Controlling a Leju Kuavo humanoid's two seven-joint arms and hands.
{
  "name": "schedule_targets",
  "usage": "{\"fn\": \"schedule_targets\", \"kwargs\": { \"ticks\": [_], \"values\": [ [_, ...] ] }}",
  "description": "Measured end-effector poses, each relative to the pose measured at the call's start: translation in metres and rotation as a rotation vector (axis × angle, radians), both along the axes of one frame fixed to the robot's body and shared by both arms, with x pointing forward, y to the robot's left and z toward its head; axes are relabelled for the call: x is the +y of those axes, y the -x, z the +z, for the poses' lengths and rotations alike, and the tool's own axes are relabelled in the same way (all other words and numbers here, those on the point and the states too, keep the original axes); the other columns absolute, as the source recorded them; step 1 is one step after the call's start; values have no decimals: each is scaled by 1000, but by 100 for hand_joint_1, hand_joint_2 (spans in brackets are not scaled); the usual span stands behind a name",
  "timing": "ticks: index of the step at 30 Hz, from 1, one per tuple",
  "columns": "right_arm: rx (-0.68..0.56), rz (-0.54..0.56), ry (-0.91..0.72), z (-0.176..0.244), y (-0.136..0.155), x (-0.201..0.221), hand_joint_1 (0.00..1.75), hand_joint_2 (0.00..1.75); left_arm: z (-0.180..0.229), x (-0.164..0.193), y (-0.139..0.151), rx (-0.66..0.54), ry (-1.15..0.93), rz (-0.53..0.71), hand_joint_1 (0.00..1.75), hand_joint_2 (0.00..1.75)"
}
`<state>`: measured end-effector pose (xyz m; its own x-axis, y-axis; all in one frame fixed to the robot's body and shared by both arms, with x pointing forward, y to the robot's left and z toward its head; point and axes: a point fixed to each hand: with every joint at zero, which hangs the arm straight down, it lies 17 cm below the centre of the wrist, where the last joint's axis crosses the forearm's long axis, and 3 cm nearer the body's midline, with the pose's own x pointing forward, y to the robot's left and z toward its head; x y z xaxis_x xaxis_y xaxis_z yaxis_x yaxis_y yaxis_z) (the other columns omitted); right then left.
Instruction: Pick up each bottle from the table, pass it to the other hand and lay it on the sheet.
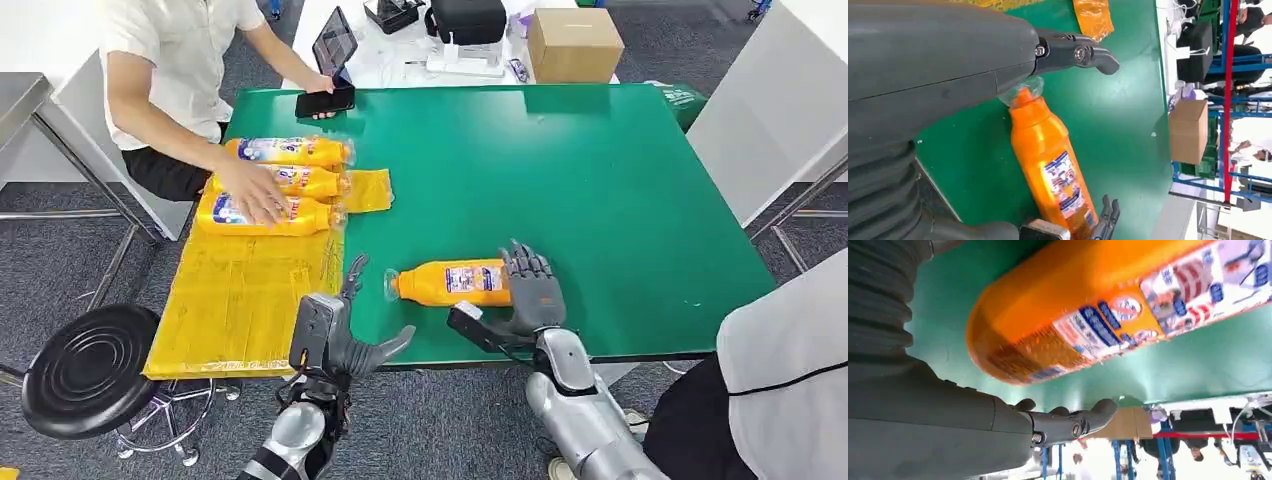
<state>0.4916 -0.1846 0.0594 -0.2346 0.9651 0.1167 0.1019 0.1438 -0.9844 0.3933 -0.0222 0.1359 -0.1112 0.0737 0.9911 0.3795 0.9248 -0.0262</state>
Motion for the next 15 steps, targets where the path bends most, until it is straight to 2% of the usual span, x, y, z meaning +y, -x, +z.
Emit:
{"fn": "schedule_targets", "kwargs": {
  "ticks": [5,9,15],
  "values": [
    [-24,24,22,6,0,7,0,175,3,-3,1,-1,9,-10,0,175],
    [36,18,-25,-3,-1,8,0,175,3,-3,1,3,9,-10,0,175],
    [134,-34,30,-21,-17,-5,0,175,4,-7,3,4,4,-25,0,175]
  ]
}}
